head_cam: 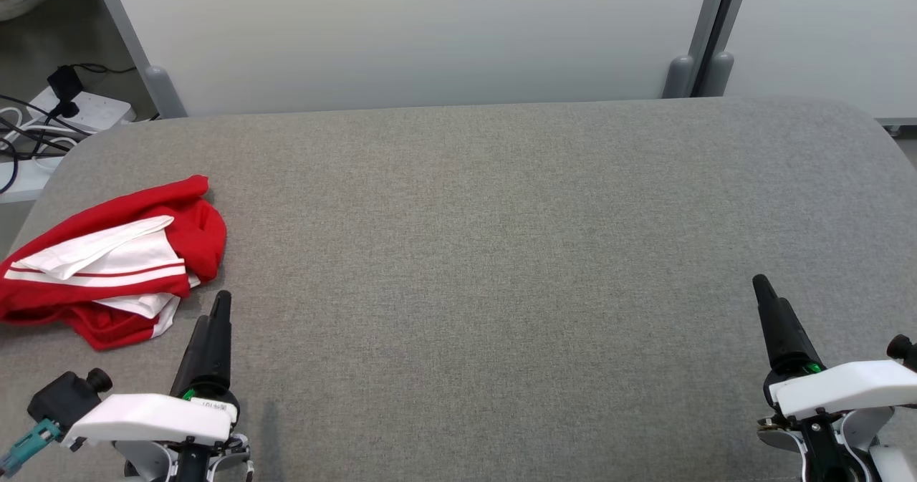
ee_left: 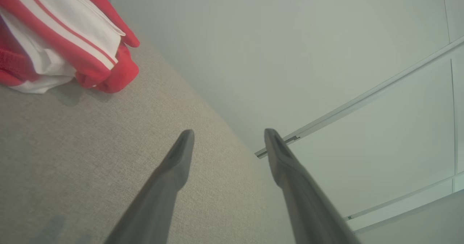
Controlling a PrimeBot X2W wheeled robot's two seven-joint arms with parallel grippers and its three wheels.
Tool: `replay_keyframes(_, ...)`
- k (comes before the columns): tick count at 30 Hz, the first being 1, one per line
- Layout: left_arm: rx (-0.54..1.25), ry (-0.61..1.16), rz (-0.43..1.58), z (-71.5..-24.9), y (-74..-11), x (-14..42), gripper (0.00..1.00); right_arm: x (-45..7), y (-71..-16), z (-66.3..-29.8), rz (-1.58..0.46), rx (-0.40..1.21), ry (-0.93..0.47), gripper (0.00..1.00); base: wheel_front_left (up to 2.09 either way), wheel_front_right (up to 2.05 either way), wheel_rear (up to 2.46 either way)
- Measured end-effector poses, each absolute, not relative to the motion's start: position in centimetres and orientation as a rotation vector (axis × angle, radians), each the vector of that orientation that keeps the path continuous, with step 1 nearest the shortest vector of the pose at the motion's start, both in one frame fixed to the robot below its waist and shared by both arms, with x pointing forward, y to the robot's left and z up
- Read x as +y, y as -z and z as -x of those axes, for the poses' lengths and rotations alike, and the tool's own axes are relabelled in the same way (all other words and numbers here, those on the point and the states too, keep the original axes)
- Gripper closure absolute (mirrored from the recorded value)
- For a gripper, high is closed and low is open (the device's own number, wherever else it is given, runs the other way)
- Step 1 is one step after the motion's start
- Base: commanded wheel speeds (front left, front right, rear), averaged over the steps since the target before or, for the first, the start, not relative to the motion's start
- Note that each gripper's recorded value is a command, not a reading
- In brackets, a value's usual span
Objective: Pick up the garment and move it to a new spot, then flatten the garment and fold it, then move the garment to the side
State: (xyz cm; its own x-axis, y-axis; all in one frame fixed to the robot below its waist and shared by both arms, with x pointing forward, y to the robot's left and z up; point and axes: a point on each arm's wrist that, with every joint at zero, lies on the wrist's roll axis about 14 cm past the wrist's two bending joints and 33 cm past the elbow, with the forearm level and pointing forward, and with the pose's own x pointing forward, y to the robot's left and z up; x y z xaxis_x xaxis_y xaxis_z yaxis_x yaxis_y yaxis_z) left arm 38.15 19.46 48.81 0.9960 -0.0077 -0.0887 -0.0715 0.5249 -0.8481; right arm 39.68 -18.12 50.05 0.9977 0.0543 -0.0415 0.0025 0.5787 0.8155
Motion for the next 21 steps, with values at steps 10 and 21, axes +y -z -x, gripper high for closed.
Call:
replay_keyframes(10, 0.089, -0.020, 0.796, -38.65, -49.16, 19.37, 0.00, -17.96, -49.84, -40.09, -0.800, 0.065, -0.036, 0.00, 0.00, 0.00, 0.00)
replay_keyframes(21, 0.087, -0.016, 0.583, -38.96, -49.44, 19.45, 0.00, -17.24, -49.39, -40.34, -0.634, 0.078, -0.062, 0.00, 0.00, 0.00, 0.00)
